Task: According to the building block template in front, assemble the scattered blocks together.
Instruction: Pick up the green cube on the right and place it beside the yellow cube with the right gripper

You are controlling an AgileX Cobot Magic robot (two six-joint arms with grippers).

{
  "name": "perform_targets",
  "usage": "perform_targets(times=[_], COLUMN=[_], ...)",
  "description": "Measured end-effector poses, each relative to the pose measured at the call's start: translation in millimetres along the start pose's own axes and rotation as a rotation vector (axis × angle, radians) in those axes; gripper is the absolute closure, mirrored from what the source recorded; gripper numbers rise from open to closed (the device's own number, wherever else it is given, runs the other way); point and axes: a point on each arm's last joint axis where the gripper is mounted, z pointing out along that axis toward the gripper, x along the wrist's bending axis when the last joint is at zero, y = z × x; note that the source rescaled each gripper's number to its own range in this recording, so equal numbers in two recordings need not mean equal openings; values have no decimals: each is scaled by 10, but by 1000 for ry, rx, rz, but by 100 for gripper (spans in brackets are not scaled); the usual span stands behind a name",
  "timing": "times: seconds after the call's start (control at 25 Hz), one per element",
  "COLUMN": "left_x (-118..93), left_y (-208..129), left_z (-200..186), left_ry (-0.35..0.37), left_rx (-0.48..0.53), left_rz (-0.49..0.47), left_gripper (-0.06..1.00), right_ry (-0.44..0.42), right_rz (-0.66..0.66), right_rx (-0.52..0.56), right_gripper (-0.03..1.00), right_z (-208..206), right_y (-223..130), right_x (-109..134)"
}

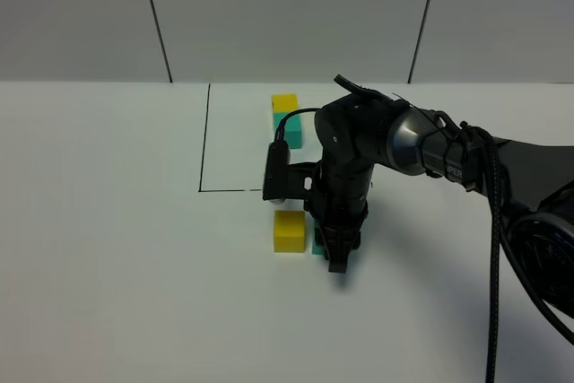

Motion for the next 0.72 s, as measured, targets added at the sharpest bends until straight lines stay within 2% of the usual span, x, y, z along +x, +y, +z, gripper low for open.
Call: perform_targets(times=[0.72], left_x=[0], left_y=[0], left_z=[0], left_ry=[0], left_rx=[0], left_rz=[0], left_gripper=[34], right_ry=[0], right_rz=[-11], right_rx=[0], right_gripper=[82], right_z=[3], right_y=[1], right_x=[-1])
